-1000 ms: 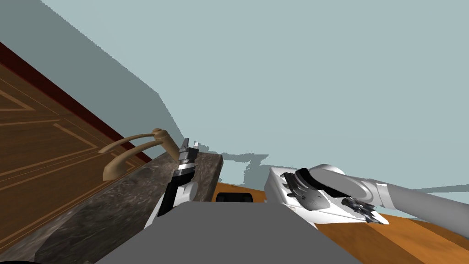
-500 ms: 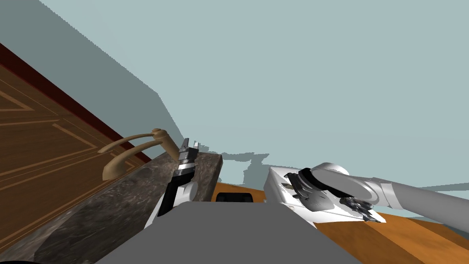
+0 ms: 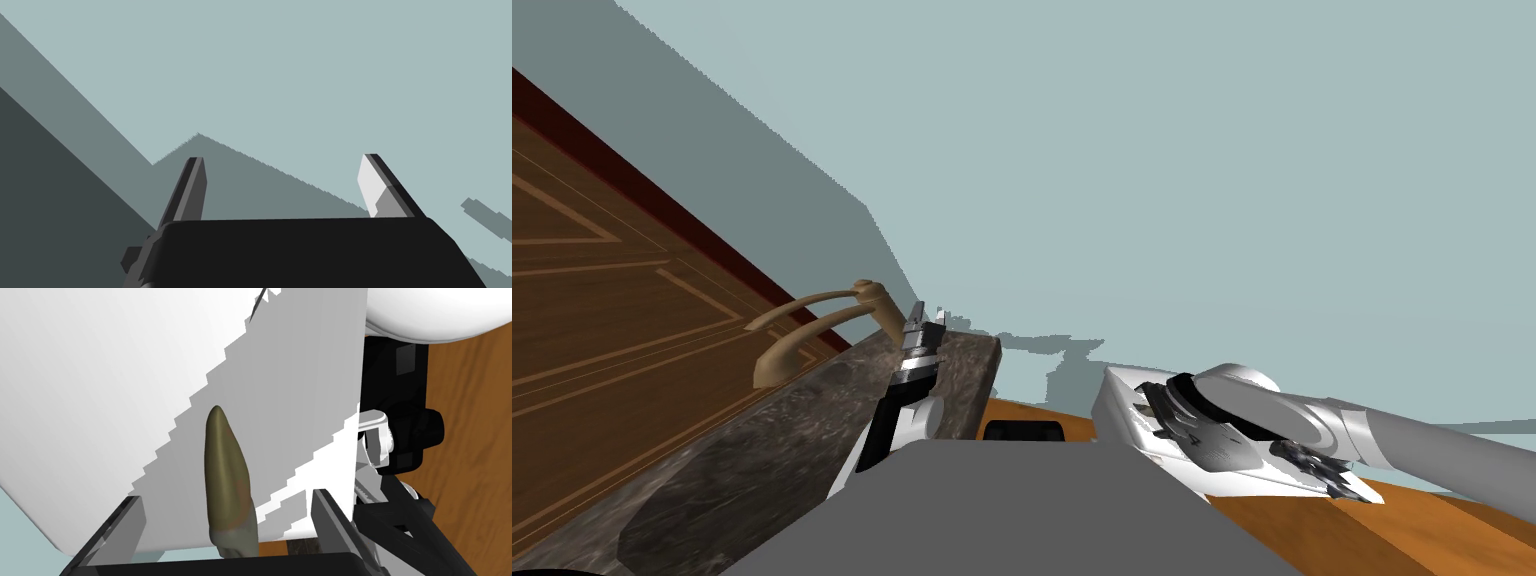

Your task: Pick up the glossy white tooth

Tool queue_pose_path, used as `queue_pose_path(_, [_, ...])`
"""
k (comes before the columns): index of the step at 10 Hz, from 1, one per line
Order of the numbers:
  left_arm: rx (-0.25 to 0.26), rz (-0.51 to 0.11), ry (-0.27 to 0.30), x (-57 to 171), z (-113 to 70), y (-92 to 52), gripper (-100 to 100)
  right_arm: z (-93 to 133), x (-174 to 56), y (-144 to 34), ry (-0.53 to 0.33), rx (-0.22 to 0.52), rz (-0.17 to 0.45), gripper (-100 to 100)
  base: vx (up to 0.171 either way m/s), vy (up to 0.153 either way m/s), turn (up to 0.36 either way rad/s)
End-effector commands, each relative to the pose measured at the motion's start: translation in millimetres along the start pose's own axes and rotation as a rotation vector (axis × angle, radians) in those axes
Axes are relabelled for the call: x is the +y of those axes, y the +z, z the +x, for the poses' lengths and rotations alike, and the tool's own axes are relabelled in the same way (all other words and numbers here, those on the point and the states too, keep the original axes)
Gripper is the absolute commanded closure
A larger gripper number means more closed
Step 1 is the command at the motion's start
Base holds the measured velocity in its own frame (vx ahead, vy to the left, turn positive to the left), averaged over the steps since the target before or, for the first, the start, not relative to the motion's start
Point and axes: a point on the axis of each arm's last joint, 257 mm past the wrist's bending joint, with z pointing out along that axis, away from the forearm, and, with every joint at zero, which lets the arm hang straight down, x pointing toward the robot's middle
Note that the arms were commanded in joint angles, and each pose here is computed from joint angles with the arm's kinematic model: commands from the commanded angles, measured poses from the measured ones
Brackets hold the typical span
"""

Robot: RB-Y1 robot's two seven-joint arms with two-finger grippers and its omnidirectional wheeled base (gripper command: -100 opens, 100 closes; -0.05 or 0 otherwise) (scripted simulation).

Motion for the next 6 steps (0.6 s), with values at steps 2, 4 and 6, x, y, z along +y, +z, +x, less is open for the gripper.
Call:
queue_pose_path(2, [0.0, 0.0, 0.0, 0.0, 0.0, 0.0, 0, -0.1, 0.0, -0.1, 0.0, 0.0, 0.0, 100, 0.0, 0.0, 0.0])
queue_pose_path(4, [0.0, 0.0, 0.0, 0.0, 0.0, 0.0, 0, -0.1, 0.5, 0.0, 0.0, 0.0, -0.001, 100, 0.0, 0.0, 0.0])
queue_pose_path(6, [0.0, 0.0, 0.0, 0.0, 0.0, 0.0, 0, -0.1, 0.5, 0.0, 0.0, 0.0, -0.001, 0, 0.0, 0.0, 0.0])
